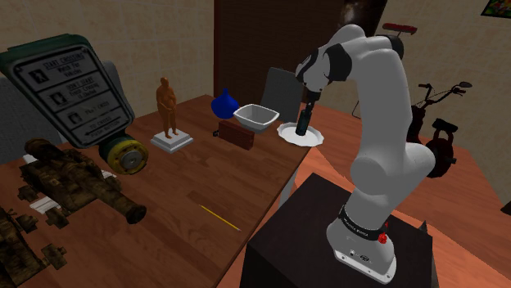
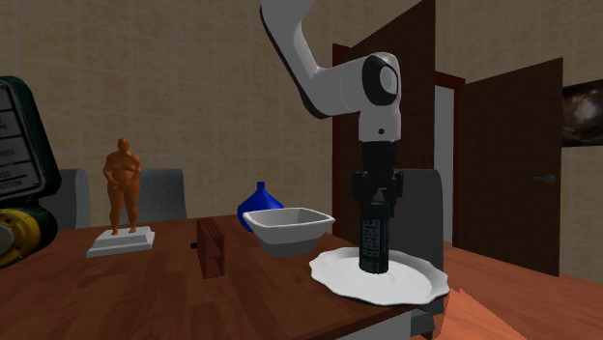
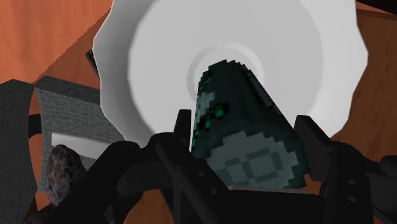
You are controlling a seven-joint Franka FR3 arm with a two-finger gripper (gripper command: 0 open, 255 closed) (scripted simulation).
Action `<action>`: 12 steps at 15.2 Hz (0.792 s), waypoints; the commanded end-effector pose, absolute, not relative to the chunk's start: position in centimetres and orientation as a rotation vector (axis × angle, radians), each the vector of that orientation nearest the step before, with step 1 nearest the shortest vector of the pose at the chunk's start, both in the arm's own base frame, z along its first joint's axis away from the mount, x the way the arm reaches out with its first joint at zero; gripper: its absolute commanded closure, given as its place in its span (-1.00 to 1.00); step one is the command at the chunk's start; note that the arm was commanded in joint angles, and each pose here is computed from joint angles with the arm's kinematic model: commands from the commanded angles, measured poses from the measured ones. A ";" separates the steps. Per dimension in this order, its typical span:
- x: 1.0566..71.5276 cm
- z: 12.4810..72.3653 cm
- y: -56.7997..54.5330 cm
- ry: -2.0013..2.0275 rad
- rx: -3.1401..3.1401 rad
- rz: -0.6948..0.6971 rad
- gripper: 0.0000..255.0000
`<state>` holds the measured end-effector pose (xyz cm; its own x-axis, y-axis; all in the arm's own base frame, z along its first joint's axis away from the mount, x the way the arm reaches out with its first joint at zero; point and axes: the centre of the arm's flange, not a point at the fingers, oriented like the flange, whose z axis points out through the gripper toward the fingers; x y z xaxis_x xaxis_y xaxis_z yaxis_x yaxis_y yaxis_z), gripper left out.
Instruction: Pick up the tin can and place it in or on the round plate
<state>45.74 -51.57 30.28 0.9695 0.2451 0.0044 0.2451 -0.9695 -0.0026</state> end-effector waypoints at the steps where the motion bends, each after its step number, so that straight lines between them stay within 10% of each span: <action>1: 45.7 30.2 -51.6 -0.388 -3.115 -0.008 1.00; 5: 45.7 30.2 -51.6 -0.388 -3.115 -0.008 1.00; 6: 45.7 30.2 -51.6 -0.388 -3.115 -0.008 -1.00; 12: 45.7 31.6 -51.6 -0.388 -3.115 -0.008 -1.00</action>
